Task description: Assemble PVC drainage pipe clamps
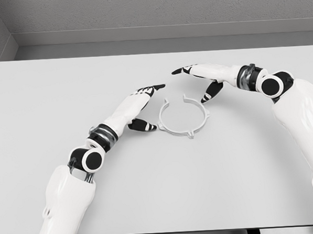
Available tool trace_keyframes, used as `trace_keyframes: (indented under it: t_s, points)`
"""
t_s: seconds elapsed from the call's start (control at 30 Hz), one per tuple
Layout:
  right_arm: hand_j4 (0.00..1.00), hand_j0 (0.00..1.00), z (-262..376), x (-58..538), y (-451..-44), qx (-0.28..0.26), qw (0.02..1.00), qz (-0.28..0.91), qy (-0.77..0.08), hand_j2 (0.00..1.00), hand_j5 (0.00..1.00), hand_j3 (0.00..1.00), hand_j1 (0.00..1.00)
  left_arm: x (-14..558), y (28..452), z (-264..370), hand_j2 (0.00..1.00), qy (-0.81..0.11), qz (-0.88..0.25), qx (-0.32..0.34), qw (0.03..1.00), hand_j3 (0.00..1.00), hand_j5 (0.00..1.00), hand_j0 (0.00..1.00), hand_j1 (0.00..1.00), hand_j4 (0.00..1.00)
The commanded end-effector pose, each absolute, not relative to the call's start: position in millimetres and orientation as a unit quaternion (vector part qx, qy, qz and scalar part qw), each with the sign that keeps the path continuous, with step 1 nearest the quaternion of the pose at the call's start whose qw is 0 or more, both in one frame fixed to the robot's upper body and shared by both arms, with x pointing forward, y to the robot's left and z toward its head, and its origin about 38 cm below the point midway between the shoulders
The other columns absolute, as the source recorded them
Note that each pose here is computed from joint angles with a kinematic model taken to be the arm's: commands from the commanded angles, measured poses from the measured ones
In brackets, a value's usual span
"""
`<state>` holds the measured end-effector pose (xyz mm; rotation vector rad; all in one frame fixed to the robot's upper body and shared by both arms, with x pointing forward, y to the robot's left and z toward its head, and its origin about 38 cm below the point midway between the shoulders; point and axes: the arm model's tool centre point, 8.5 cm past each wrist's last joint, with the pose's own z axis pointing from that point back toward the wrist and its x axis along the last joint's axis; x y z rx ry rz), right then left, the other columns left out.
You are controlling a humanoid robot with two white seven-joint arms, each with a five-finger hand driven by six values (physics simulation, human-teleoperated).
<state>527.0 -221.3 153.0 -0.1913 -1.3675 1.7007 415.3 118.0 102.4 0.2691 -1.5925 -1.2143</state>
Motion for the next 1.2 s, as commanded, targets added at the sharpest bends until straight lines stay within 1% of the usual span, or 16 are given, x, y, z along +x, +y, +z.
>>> trace_keyframes:
  t_s: [0.0, 0.27, 0.53, 0.63, 0.77, 0.97, 1.07, 1.17]
  points:
    - [1.0, 1.0, 154.4, 527.1, -220.9, -0.076, 0.458, 0.688, -0.558, 1.0, 1.0, 1.0, 1.0, 414.8, 116.5, 101.6, 1.0, -0.668, -0.509, 0.11, 0.532, 1.0, 1.0, 1.0, 1.0, 1.0]
    - [1.0, 1.0, 154.1, 527.2, -217.3, -0.073, 0.458, 0.686, -0.561, 1.0, 1.0, 1.0, 1.0, 414.4, 115.4, 101.4, 1.0, -0.668, -0.511, 0.11, 0.53, 1.0, 1.0, 1.0, 1.0, 1.0]
    - [1.0, 1.0, 157.1, 530.4, -234.6, -0.089, 0.469, 0.682, -0.554, 1.0, 1.0, 1.0, 1.0, 419.6, 115.0, 103.3, 1.0, -0.667, -0.513, 0.111, 0.529, 1.0, 1.0, 1.0, 1.0, 1.0]
    - [1.0, 1.0, 161.0, 530.6, -245.8, -0.098, 0.471, 0.682, -0.551, 1.0, 1.0, 1.0, 1.0, 419.7, 115.3, 101.2, 1.0, -0.665, -0.513, 0.11, 0.531, 1.0, 1.0, 1.0, 1.0, 1.0]
    - [1.0, 1.0, 170.5, 530.5, -279.5, -0.123, 0.482, 0.675, -0.545, 1.0, 1.0, 1.0, 1.0, 421.5, 115.3, 102.7, 1.0, -0.665, -0.514, 0.112, 0.53, 1.0, 1.0, 1.0, 1.0, 1.0]
    - [1.0, 1.0, 169.1, 529.4, -277.2, -0.12, 0.478, 0.678, -0.545, 1.0, 1.0, 1.0, 1.0, 423.9, 114.7, 101.1, 1.0, -0.662, -0.517, 0.112, 0.531, 1.0, 1.0, 1.0, 1.0, 1.0]
    - [1.0, 1.0, 174.5, 525.2, -266.5, -0.119, 0.459, 0.686, -0.552, 1.0, 1.0, 1.0, 1.0, 426.5, 114.4, 101.2, 1.0, -0.66, -0.519, 0.114, 0.531, 1.0, 1.0, 1.0, 1.0, 1.0]
    - [1.0, 1.0, 174.9, 525.3, -267.7, -0.12, 0.46, 0.685, -0.551, 1.0, 1.0, 1.0, 1.0, 426.5, 114.5, 101.1, 1.0, -0.66, -0.519, 0.114, 0.53, 1.0, 1.0, 1.0, 1.0, 1.0]
